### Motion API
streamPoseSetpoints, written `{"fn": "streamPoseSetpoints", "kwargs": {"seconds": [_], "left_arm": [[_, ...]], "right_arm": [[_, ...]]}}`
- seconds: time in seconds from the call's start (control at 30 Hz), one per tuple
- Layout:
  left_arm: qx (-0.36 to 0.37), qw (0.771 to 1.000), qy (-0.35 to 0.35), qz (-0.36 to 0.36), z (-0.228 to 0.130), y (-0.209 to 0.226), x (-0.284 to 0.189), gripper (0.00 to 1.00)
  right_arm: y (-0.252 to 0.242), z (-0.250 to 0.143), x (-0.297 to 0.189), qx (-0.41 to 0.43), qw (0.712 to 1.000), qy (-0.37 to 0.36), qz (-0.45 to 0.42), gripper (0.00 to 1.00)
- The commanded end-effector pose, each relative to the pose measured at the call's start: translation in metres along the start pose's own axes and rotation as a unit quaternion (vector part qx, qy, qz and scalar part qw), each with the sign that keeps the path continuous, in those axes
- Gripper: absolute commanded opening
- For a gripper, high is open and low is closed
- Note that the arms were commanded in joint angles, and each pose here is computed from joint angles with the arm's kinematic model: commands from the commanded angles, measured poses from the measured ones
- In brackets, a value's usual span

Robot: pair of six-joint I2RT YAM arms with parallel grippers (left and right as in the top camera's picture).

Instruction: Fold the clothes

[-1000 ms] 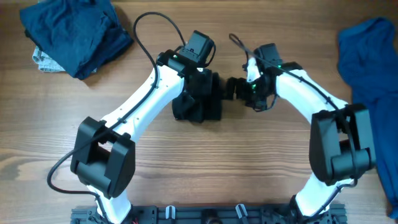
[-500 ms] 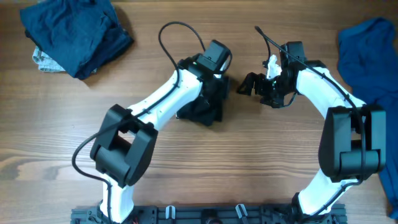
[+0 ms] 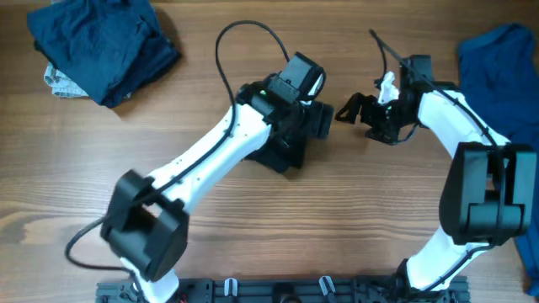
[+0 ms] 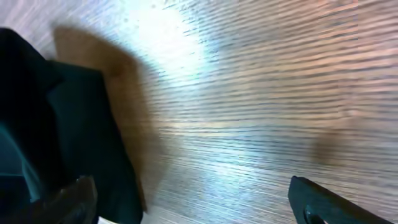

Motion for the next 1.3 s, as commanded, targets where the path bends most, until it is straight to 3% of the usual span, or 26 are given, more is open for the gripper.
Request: {"fn": "streamPoseSetpoints", "kwargs": {"seconds": [0.0, 0.1, 0.2, 0.3, 0.43, 0.73, 0.97, 1.27], "left_arm": [[0.007, 0.998, -0.068, -0.003, 0.01, -0.006, -0.057, 0.82], [-0.031, 0.992, -0.115, 0.05, 0.014, 0.015, -0.096, 0.87], [-0.116, 0.981, -0.119, 0.102, 0.015, 0.06, -0.122, 0.92], [-0.192, 0.966, -0.103, 0.139, 0.016, 0.1, -0.126, 1.0], [-0.283, 0.939, -0.091, 0.174, 0.017, 0.147, -0.128, 1.0], [-0.34, 0.915, -0.055, 0.212, 0.013, 0.197, -0.116, 1.0], [-0.348, 0.915, -0.01, 0.203, 0.01, 0.202, -0.094, 1.0], [-0.349, 0.915, -0.007, 0.203, 0.009, 0.202, -0.093, 1.0]], "right_arm": [[0.02, 0.007, -0.026, -0.042, 0.997, -0.022, 0.067, 0.98], [0.037, 0.007, -0.045, -0.061, 0.994, -0.037, 0.086, 0.96], [0.065, 0.003, -0.054, -0.078, 0.992, -0.048, 0.083, 0.95], [0.087, -0.004, -0.04, -0.069, 0.996, -0.054, 0.021, 0.95], [0.122, -0.021, -0.016, -0.088, 0.992, -0.074, -0.05, 0.95], [0.161, -0.056, 0.018, -0.111, 0.976, -0.11, -0.155, 0.92], [0.164, -0.054, 0.02, -0.09, 0.976, -0.128, -0.151, 0.86], [0.164, -0.055, 0.05, -0.087, 0.98, -0.106, -0.147, 0.84]]}}
Point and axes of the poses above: each gripper's point midway between its finger pads, its own x axis out along the fingers, its own y axis along the line the jaws close on, z = x × y, the point moved 10 cm from there along -x, back along the fingers, and after that the axes turned 3 degrees about -x, right-handed, at the moved point
